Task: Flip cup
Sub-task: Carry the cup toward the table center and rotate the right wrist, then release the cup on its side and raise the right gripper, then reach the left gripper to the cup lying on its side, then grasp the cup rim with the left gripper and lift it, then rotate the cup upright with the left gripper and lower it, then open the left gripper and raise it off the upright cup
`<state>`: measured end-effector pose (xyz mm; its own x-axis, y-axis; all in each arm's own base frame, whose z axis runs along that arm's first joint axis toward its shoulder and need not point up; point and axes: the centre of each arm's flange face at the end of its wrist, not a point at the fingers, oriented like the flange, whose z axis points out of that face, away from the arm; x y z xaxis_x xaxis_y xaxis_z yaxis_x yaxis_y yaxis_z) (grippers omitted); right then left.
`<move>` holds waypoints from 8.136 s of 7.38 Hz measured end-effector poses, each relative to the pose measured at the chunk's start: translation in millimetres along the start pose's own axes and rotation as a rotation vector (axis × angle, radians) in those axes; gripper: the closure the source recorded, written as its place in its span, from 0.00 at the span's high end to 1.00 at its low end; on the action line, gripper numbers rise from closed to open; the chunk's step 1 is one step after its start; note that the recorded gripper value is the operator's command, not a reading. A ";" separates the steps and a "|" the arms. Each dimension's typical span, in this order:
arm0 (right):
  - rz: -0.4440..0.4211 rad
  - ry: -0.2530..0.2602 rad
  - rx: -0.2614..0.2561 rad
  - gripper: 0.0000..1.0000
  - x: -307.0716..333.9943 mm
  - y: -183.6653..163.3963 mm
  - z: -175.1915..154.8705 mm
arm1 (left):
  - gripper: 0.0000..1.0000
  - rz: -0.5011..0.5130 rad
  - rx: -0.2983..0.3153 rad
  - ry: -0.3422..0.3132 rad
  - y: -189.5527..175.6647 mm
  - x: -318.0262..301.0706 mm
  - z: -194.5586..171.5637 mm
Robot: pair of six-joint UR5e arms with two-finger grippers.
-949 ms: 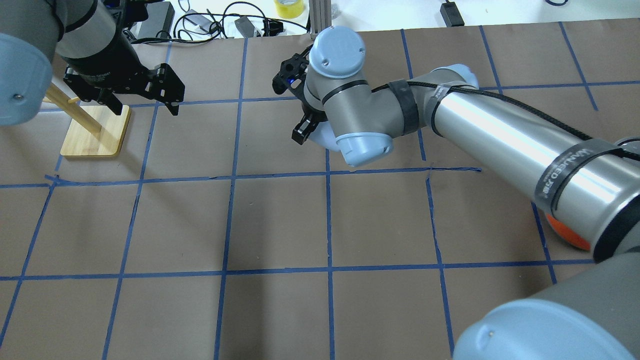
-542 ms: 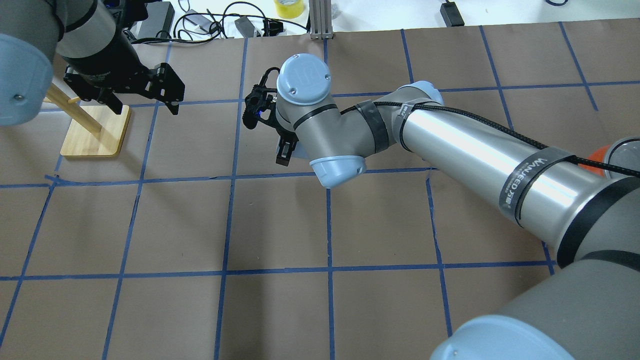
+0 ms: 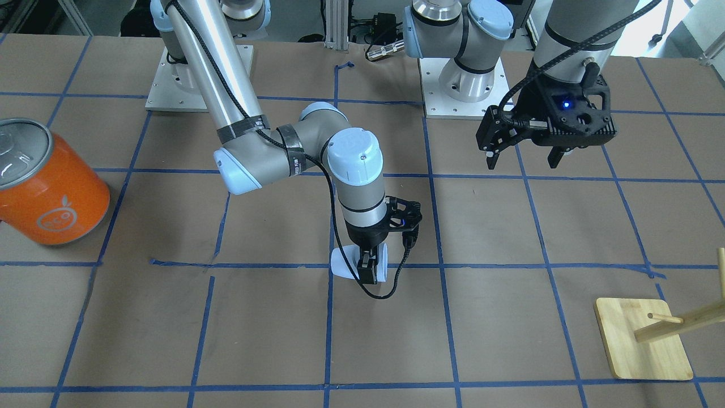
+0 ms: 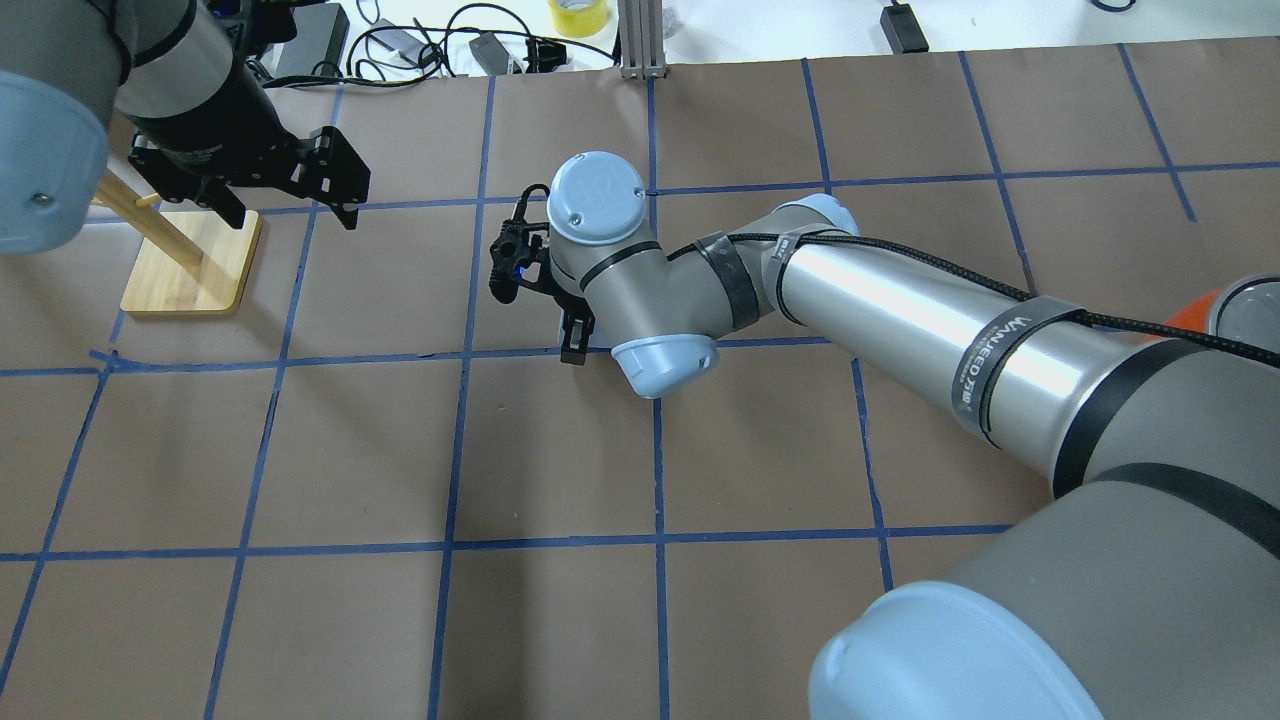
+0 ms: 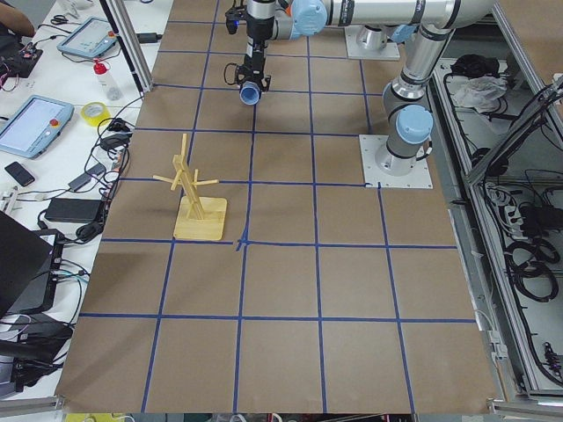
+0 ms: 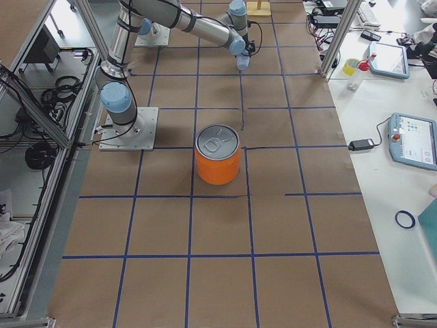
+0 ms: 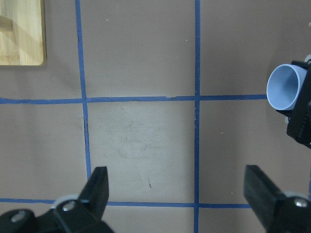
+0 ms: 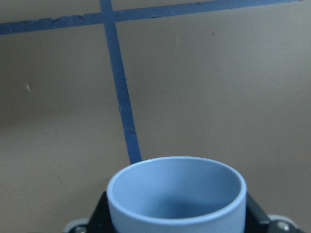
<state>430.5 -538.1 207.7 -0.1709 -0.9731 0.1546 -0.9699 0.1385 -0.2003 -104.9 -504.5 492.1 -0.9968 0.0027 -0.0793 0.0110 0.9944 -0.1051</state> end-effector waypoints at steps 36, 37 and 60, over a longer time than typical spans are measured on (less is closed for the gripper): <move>1.408 0.093 -0.148 1.00 49.0 256.3 -363.8 | 0.00 -0.052 -0.147 0.555 -62.0 151.5 275.8; 1.407 0.093 -0.148 1.00 49.0 256.4 -363.8 | 0.00 -0.053 -0.145 0.550 -62.8 150.8 275.1; 1.408 0.091 -0.152 1.00 47.0 257.2 -361.7 | 1.00 0.129 0.193 0.045 -131.4 -19.2 267.2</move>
<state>110.2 -481.5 513.4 -0.9997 0.0066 -0.0214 0.0094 0.9911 -0.1331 -66.2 -663.4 242.5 -0.9886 0.1376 -0.0609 0.1494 0.9468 -0.2850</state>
